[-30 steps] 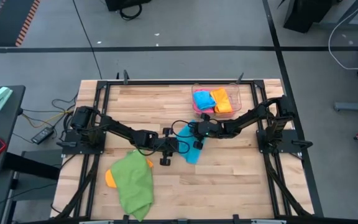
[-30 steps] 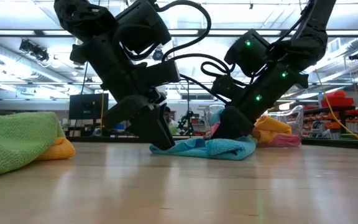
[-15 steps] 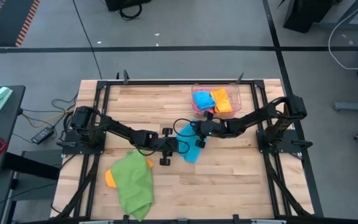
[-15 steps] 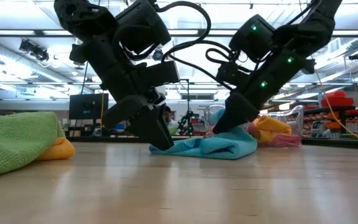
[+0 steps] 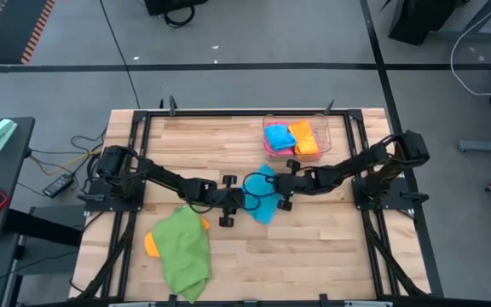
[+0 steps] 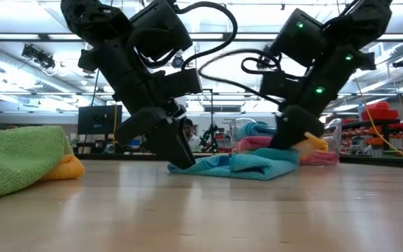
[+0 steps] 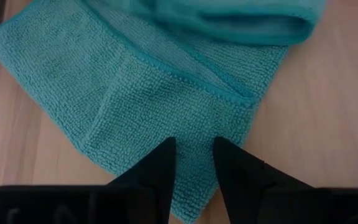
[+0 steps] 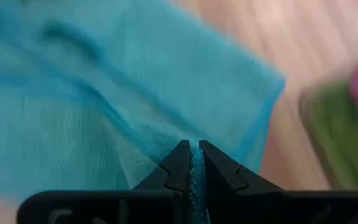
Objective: Fold microfiber towels
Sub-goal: Fold the blue towel
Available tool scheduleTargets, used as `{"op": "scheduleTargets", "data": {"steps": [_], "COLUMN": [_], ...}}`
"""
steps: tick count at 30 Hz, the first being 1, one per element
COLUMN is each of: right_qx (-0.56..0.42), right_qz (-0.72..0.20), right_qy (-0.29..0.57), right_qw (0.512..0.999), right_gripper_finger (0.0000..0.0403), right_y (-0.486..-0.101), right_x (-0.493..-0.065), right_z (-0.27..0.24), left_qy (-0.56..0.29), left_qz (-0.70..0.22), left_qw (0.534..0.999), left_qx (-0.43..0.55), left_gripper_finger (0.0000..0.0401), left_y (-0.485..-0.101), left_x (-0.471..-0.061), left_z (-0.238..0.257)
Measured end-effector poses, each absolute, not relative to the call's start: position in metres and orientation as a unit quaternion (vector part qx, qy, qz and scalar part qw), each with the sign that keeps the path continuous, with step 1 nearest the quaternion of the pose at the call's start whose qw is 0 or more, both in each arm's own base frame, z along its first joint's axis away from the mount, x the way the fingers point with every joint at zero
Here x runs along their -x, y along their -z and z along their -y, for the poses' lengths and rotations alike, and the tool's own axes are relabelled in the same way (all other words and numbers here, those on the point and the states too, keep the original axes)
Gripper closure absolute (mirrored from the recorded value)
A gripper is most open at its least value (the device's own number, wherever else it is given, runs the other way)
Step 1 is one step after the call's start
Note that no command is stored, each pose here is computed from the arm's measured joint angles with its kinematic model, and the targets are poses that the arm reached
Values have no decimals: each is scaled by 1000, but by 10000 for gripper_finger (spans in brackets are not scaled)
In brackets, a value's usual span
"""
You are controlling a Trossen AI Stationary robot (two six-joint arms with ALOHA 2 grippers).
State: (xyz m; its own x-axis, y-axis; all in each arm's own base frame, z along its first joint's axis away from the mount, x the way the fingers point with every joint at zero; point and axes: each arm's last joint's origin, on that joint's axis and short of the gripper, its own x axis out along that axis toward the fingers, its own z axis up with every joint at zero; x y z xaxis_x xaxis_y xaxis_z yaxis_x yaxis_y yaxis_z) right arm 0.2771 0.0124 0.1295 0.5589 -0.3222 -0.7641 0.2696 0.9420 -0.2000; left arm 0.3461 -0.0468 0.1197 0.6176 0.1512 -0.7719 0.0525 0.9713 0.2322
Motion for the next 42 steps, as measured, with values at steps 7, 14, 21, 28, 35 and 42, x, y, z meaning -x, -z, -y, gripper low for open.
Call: {"op": "scheduleTargets", "data": {"steps": [7,14,21,28,35,42], "right_qx": [41,65,68,45,14,-36], "right_qz": [-487,-521,-535,-540,-561,-562], "right_qy": [156,147,139,138,157,157], "right_qw": [859,838,831,829,812,811], "right_gripper_finger": [361,361,361,361,361,346], "right_y": [-127,-132,-135,-142,-155,-168], "right_x": [-264,-251,-246,-236,-216,-202], "right_z": [-26,-31,-33,-43,-51,-57], "left_qy": [-27,-25,-25,-25,-25,-25], "left_qz": [-437,-438,-438,-441,-442,-443], "left_qw": [891,890,890,889,888,888], "left_qx": [-119,-121,-121,-122,-122,-122], "left_gripper_finger": [281,285,285,291,288,290], "left_y": [-120,-119,-119,-119,-119,-119], "left_x": [-346,-346,-346,-345,-345,-345], "left_z": [47,47,47,47,47,47]}}
